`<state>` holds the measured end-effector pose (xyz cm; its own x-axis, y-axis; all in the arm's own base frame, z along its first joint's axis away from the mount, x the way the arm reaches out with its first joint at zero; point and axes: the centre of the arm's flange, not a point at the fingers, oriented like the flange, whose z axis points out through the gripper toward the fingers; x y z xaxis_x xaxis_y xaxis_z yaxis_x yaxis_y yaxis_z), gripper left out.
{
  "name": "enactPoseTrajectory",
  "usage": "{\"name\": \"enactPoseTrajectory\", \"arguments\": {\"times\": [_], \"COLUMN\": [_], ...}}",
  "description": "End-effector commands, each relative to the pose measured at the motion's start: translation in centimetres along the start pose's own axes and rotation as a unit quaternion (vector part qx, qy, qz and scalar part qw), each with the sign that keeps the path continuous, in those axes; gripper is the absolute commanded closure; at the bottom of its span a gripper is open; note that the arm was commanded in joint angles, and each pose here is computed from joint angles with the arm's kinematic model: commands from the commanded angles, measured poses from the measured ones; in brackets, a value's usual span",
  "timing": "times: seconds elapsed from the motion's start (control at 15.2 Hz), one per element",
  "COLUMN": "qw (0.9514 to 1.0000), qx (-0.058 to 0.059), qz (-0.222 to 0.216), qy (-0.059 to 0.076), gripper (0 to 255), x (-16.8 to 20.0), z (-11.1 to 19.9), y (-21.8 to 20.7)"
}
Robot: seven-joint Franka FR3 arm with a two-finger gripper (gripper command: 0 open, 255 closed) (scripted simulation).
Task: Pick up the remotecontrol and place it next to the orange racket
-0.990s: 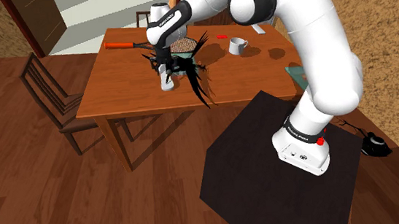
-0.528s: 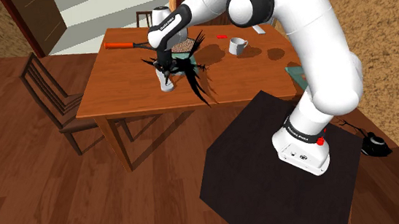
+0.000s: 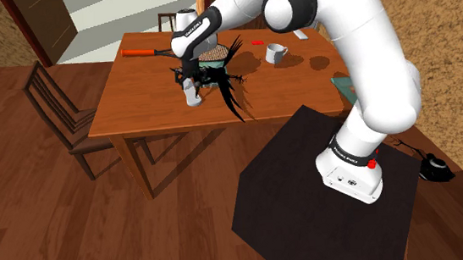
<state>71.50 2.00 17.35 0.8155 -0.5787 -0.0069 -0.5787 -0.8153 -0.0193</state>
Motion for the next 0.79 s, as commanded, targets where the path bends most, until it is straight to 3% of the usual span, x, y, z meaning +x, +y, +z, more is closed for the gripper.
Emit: {"name": "enactPoseTrajectory", "arguments": {"times": [0.0,0.2,0.73], "qw": [1.0,1.0,1.0], "qx": [-0.001,-0.001,-0.001], "qz": [0.001,0.001,0.001], "qy": [-0.001,-0.001,-0.001], "gripper": [0,0,0], "x": [0.0,0.0,0.0], "z": [-1.2,-4.8,-4.8], "y": [0.2,0.2,0.2]}}
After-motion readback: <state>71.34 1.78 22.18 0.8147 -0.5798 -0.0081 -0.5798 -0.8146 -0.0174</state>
